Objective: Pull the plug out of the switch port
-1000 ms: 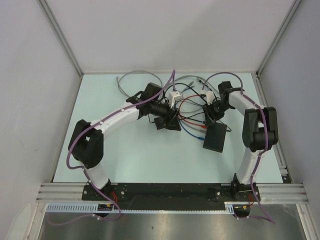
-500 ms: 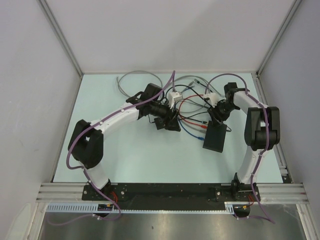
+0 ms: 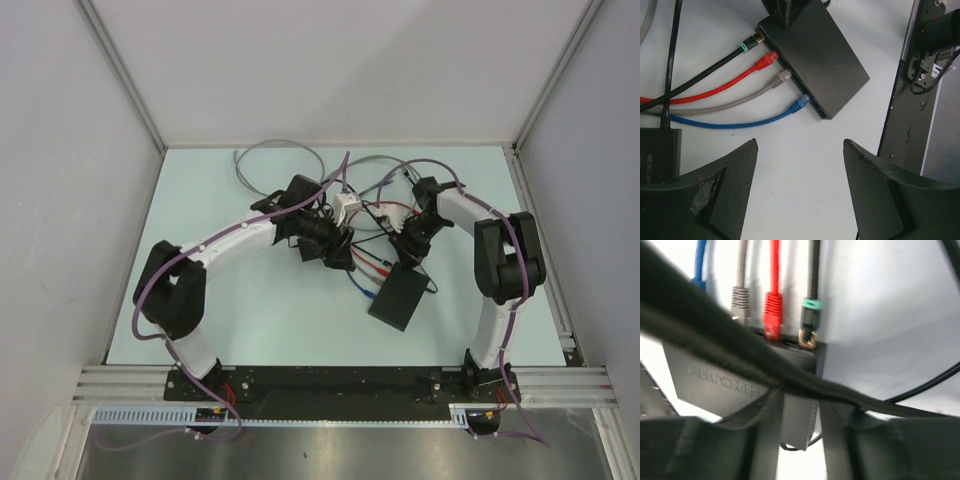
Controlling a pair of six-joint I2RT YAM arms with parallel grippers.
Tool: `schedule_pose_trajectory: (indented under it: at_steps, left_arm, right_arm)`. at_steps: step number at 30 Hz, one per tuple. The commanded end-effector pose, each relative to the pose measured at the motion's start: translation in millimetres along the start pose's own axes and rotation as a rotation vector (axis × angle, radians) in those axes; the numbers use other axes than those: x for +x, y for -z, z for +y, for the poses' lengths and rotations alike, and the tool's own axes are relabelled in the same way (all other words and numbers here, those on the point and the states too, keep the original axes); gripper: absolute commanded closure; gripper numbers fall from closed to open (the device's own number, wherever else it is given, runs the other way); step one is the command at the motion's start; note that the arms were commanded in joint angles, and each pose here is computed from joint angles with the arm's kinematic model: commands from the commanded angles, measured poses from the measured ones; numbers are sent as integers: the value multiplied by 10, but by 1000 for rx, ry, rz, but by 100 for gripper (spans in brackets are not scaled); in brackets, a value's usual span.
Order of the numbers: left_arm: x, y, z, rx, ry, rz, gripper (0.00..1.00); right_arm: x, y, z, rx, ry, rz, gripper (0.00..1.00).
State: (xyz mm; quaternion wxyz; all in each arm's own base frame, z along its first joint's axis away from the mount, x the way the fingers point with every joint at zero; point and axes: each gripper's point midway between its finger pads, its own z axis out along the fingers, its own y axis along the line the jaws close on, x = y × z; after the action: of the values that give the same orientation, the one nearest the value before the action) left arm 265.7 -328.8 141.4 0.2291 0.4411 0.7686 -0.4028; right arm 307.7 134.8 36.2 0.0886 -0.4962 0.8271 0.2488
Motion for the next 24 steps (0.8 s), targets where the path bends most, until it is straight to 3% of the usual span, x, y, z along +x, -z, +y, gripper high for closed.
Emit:
schedule_pose_trajectory:
  at_steps: [1,6,14,19,24]
  left_arm:
    - [-76,95,-2,-2,-70,-39,26]
    - [-43,-122,208,9,-90,-2,27]
    - [-239,-396,466,32,-64,1,34]
    - [104,-257,254,54,-33,25,39]
    - [633,-185,123,72,-20,106,52]
  right_arm:
    - [-167,-15,272,-55,-32,-63,58]
    - [-312,494,298,39,-18,-195,47]
    - [-128,692,716,9,-38,-187,46]
    - [91,610,897,8,-68,-173,50]
    - [335,435,961,37,-149,-140,63]
